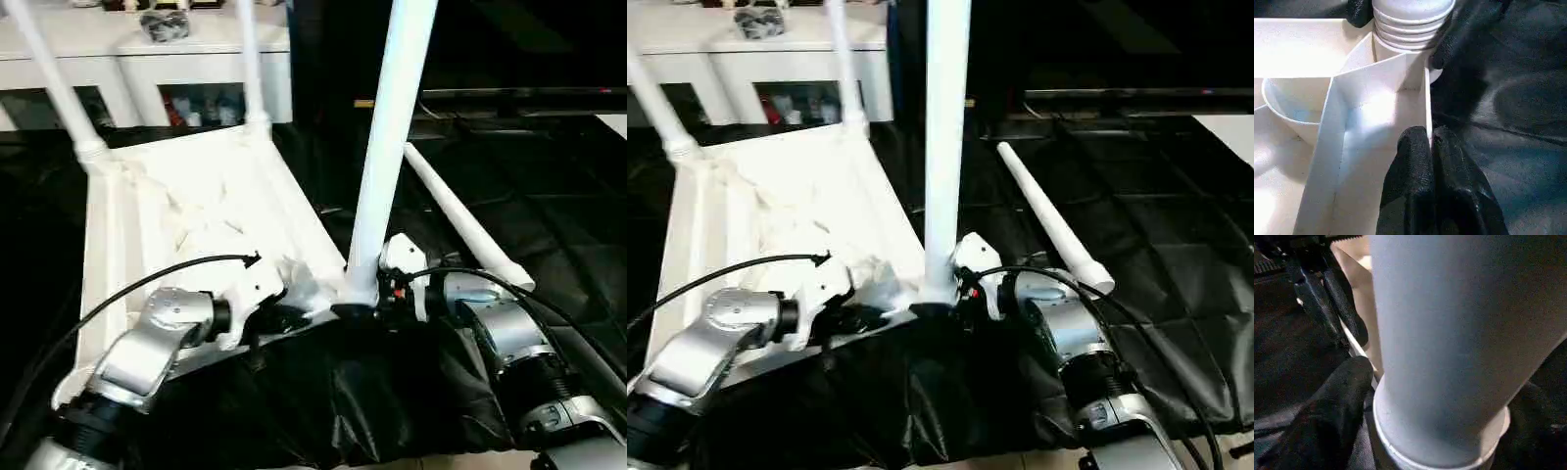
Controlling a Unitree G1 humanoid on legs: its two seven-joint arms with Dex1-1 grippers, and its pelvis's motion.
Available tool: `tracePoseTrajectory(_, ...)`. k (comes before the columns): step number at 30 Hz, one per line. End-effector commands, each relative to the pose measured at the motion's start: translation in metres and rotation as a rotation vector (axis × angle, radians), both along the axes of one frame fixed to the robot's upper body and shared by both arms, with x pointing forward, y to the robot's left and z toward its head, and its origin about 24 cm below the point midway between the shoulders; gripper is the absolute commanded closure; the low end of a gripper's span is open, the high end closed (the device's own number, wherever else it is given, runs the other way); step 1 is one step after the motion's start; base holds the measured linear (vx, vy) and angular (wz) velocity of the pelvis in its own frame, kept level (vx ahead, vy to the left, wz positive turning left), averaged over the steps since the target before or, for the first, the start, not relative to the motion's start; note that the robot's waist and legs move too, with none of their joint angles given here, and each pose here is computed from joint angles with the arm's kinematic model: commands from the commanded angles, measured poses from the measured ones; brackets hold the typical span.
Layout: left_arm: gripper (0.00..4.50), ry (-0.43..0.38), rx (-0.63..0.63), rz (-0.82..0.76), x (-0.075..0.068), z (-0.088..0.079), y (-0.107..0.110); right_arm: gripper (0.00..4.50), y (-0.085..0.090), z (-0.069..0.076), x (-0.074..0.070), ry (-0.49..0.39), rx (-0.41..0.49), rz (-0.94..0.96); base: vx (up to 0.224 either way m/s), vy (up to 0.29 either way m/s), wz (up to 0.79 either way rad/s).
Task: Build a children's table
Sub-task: Rotate leg to tighten
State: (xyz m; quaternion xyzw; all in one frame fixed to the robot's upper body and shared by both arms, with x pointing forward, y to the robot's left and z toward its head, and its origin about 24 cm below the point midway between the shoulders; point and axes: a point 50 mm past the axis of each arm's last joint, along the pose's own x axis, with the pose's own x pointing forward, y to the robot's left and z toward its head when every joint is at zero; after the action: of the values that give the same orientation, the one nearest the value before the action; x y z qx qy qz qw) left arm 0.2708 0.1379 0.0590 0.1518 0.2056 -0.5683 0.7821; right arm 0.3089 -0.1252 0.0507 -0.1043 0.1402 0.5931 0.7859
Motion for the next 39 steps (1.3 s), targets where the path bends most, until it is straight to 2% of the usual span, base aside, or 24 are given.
tracePoseTrajectory(1,4.5,-0.054,-0.063,-0.103,-0.003,0.016,-0.015,1.08,0.008,0.0,-0.004,0.01,0.003,0.058,0.0,0.0,0.0)
tracePoseTrajectory(3,4.5,-0.051,-0.06,-0.105,-0.003,0.016,-0.014,1.38,0.008,0.0,-0.005,0.015,0.006,0.07,0.0,0.0,0.0)
tracePoseTrajectory(6,4.5,-0.05,-0.057,-0.104,-0.002,0.015,-0.013,1.43,0.009,0.0,-0.006,0.018,0.009,0.075,0.0,0.0,0.0)
tracePoseTrajectory(7,4.5,-0.051,-0.057,-0.103,-0.002,0.015,-0.013,1.63,0.009,0.0,-0.006,0.019,0.01,0.076,0.0,0.0,0.0)
tracePoseTrajectory(11,4.5,-0.083,-0.064,-0.058,0.003,0.015,-0.017,1.73,0.015,-0.005,-0.009,0.038,0.044,0.055,0.0,0.0,0.0)
tracePoseTrajectory(14,4.5,-0.147,-0.063,0.067,0.016,0.016,-0.024,1.76,0.025,-0.012,-0.004,0.014,0.053,-0.076,0.0,0.0,0.0)
tracePoseTrajectory(15,4.5,-0.161,-0.067,0.14,0.022,0.016,-0.03,1.76,0.034,-0.019,0.002,0.009,0.052,-0.211,0.0,0.0,0.0)
tracePoseTrajectory(20,4.5,-0.164,-0.076,0.201,0.025,0.016,-0.04,1.76,0.048,-0.025,0.008,0.028,0.081,-0.377,0.0,0.0,0.0)
tracePoseTrajectory(22,4.5,-0.169,-0.104,0.272,0.028,0.019,-0.05,1.77,0.058,-0.027,0.012,0.017,0.088,-0.479,0.0,0.0,0.0)
tracePoseTrajectory(23,4.5,-0.169,-0.104,0.272,0.028,0.019,-0.05,1.77,0.058,-0.027,0.012,0.017,0.088,-0.479,0.0,0.0,0.0)
tracePoseTrajectory(24,4.5,-0.171,-0.141,0.347,0.032,0.023,-0.058,1.77,0.066,-0.027,0.015,-0.022,0.082,-0.528,0.0,0.0,0.0)
tracePoseTrajectory(28,4.5,-0.179,-0.144,0.348,0.031,0.024,-0.064,1.77,0.07,-0.024,0.015,-0.059,0.1,-0.52,0.0,0.0,0.0)
tracePoseTrajectory(30,4.5,-0.179,-0.14,0.338,0.029,0.023,-0.067,1.21,0.069,-0.021,0.015,-0.029,0.155,-0.5,0.0,0.0,0.0)
tracePoseTrajectory(35,4.5,-0.165,-0.131,0.329,0.026,0.02,-0.068,0.81,0.061,-0.017,0.016,-0.035,0.177,-0.492,0.0,0.0,0.0)
tracePoseTrajectory(37,4.5,-0.159,-0.12,0.349,0.026,0.019,-0.066,0.65,0.052,-0.016,0.015,-0.072,0.139,-0.459,0.0,0.0,0.0)
tracePoseTrajectory(38,4.5,-0.159,-0.119,0.352,0.026,0.018,-0.066,0.57,0.05,-0.016,0.015,-0.076,0.135,-0.455,0.0,0.0,0.0)
tracePoseTrajectory(39,4.5,-0.153,-0.11,0.376,0.027,0.017,-0.064,0.57,0.042,-0.012,0.014,-0.08,0.144,-0.447,0.0,0.0,0.0)
